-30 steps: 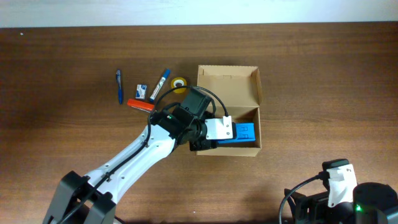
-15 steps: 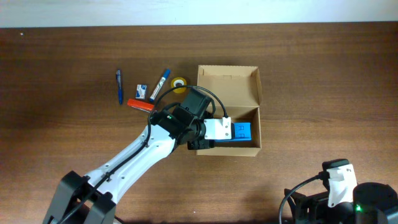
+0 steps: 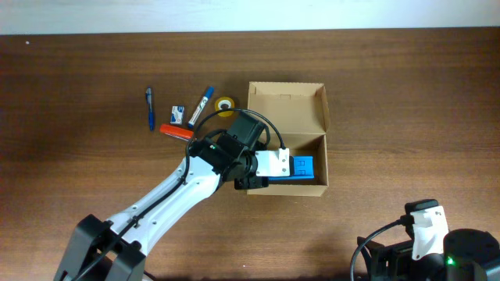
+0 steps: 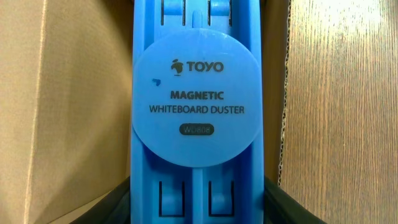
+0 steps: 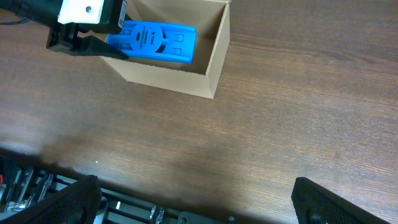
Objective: Pack container
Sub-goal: 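Lower the duster into the box and open the left gripper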
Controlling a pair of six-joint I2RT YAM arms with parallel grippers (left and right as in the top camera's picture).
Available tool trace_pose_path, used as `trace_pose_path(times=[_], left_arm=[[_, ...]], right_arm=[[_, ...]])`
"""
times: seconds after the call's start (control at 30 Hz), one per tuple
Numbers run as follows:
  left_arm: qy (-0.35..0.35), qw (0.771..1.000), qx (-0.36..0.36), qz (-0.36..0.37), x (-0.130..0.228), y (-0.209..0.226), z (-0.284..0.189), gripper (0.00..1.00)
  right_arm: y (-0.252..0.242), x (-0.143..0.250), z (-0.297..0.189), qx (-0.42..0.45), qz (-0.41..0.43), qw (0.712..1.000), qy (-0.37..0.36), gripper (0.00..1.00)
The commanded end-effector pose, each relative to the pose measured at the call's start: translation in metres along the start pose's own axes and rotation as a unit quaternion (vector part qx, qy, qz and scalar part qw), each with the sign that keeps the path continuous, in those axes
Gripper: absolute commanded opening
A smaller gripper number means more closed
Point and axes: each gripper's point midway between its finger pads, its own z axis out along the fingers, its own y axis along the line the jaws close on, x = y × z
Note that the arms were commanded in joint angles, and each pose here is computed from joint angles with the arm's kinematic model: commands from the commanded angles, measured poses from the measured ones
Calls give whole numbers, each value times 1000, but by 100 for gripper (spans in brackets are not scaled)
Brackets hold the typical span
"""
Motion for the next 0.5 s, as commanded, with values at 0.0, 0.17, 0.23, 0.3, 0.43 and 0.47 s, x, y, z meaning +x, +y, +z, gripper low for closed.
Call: trace_pose_path(times=[0.0,0.17,0.23,0.3,0.43,0.47], left_arm=[[-7,1000,-6,11,-7,6,-3,12],[6,1000,-16,10,-2,10,-3,12],[7,1000,-15,10,-2,10,-3,12],[7,1000,-15,10,-2,10,-3,14],[7,1000,-15,10,-2,9,-3,22],[7,1000,-15,10,-2,9,-3,22]], right_arm=[[-1,-3,-4,3,-5,1000,-11,99],[-1,-3,-4,3,-5,1000,-11,99],[-1,-3,-4,3,-5,1000,-11,99],[-1,-3,-4,3,-5,1000,-11,99],[-1,-3,-4,3,-5,1000,-11,99],[-1,-3,-4,3,-5,1000,-11,99]])
